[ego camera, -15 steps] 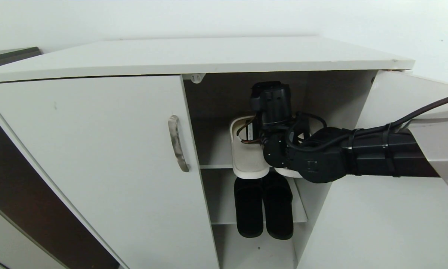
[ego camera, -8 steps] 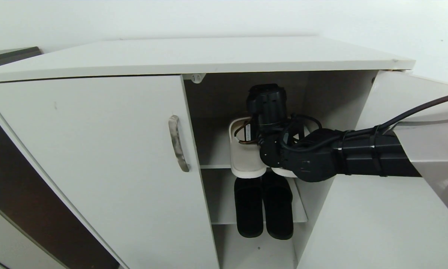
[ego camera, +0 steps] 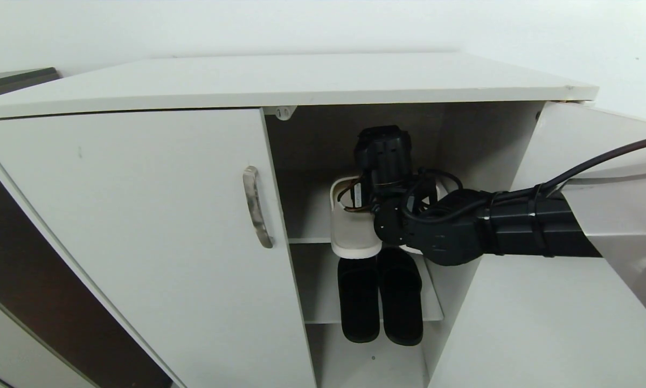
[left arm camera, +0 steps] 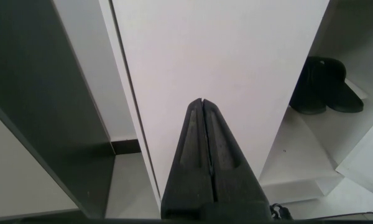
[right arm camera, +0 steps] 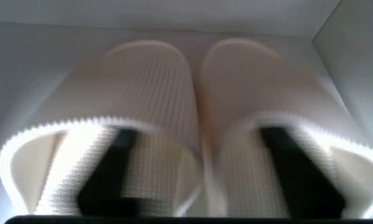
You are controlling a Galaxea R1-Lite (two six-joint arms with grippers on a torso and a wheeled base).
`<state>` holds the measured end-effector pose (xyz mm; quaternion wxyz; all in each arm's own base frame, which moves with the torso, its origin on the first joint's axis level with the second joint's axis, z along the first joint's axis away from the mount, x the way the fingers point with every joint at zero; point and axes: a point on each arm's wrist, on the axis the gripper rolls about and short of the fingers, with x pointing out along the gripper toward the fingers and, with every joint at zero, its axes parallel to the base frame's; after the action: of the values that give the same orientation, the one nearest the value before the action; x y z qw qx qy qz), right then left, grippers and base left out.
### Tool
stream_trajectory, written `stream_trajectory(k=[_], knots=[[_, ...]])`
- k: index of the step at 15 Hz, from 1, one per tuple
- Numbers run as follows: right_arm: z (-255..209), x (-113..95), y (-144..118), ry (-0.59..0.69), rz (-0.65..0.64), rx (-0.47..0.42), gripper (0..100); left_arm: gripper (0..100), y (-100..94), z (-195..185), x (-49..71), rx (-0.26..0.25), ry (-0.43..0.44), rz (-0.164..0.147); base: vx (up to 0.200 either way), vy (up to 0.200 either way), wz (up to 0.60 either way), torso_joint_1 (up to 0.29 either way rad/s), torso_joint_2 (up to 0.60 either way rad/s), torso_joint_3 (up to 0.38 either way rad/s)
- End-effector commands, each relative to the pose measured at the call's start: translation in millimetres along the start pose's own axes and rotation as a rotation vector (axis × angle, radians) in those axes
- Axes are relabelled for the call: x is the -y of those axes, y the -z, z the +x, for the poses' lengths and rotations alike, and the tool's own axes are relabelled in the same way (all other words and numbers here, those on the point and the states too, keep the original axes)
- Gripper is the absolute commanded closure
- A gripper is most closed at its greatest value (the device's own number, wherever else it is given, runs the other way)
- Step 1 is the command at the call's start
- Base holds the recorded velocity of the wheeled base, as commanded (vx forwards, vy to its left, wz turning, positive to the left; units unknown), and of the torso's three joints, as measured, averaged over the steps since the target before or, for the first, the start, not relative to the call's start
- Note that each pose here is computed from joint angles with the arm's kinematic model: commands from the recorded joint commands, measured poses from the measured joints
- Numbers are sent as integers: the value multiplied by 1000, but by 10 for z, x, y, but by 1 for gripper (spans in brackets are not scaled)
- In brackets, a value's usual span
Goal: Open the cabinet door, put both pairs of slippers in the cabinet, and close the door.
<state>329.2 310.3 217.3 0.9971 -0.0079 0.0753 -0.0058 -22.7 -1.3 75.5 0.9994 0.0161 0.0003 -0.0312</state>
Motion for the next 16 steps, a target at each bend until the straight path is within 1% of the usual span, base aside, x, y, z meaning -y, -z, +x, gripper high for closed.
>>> stream_trajectory(k=[1, 2, 4, 6, 8, 9, 10, 13, 16], knots=[[-131, 42, -30, -10, -7, -4, 0, 100, 0, 0, 0, 0, 1, 0, 0, 0, 0, 0, 0, 0], [-215, 53, -33, -18, -11, -7, 0, 100, 0, 0, 0, 0, -1, 0, 0, 0, 0, 0, 0, 0], [-536, 116, -75, -59, -21, -13, 0, 100, 0, 0, 0, 0, 1, 0, 0, 0, 0, 0, 0, 0], [-835, 185, -87, -106, -9, 4, 0, 100, 0, 0, 0, 0, -1, 0, 0, 0, 0, 0, 0, 0], [-1024, 256, -41, -131, 0, 18, 0, 100, 0, 0, 0, 0, 1, 0, 0, 0, 0, 0, 0, 0], [-1133, 321, 68, -131, -12, 14, 0, 100, 0, 0, 0, 0, -1, 0, 0, 0, 0, 0, 0, 0], [-1210, 363, 135, -142, -14, 15, 100, 100, 0, 0, 0, 0, 1, 0, 0, 0, 0, 0, 0, 0], [-1375, 468, 234, -171, -11, 25, 100, 100, 0, 0, 0, 0, 1, 0, 0, 0, 0, 0, 0, 0], [-1397, 488, 259, -177, -12, 22, 100, 100, 0, 0, 0, 0, -1, 0, 0, 0, 0, 0, 0, 0]])
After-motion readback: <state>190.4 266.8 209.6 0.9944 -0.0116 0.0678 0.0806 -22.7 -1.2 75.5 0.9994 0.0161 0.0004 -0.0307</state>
